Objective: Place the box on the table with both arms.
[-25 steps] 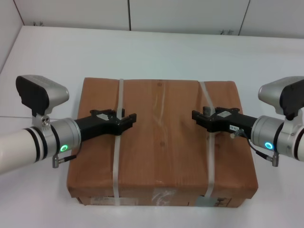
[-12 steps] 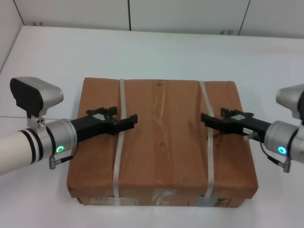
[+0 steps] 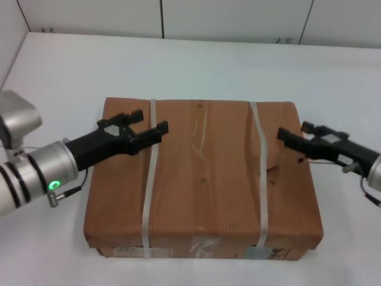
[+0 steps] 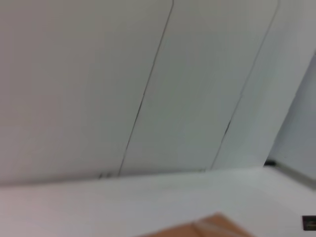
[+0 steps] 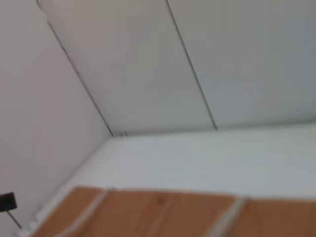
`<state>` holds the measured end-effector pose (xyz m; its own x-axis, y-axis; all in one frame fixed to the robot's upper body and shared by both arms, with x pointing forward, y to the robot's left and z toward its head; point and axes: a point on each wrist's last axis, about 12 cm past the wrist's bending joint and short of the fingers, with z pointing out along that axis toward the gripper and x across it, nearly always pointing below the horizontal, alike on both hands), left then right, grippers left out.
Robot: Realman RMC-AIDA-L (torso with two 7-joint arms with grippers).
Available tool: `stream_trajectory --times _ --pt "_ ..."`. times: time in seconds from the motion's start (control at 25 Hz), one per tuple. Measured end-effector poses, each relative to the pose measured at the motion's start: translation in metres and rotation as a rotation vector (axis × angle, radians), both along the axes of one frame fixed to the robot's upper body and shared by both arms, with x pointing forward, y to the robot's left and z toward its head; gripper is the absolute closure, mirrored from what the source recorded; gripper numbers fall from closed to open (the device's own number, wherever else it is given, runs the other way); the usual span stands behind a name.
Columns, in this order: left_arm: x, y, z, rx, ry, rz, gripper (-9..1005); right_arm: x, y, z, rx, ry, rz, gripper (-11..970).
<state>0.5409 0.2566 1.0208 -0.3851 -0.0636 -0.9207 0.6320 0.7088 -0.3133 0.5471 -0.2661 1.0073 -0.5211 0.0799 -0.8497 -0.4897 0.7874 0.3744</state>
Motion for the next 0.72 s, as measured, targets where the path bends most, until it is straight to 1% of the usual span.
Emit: stream_trajectory --times 0.12,0.24,0.32,0.36,0.4,0.48,0.52,0.6,0.72 --pt "-0.004 0.006 0.01 -0.045 -0.068 -0.044 193 -0.004 -0.006 0.012 0.022 -0.093 0.058 146" --pt "-0.01 0.014 0.026 -0.098 -0.139 -0.14 193 -0.01 -0.007 0.027 0.046 -0.21 0.154 145" --pt "-0.015 0.02 0.036 -0.124 -0.173 -0.221 193 -0.013 -0.005 0.04 0.063 -0.291 0.255 145" --pt "-0.015 0.02 0.036 -0.124 -0.173 -0.221 194 -0.015 -0.003 0.046 0.068 -0.322 0.315 145" --pt "-0.02 0.024 0.046 -0.138 -0.192 -0.318 194 -0.016 -0.001 0.052 0.065 -0.344 0.368 145" --pt "-0.023 0.025 0.05 -0.144 -0.2 -0.375 194 -0.018 0.005 0.063 0.06 -0.389 0.502 145" --pt "-0.024 0.026 0.054 -0.148 -0.208 -0.416 194 -0.018 0.007 0.067 0.062 -0.401 0.543 145" --pt "-0.027 0.024 0.058 -0.155 -0.226 -0.472 194 -0.019 0.011 0.072 0.072 -0.424 0.597 145" --pt "-0.029 0.022 0.061 -0.166 -0.252 -0.513 193 -0.016 0.015 0.076 0.075 -0.445 0.622 146"
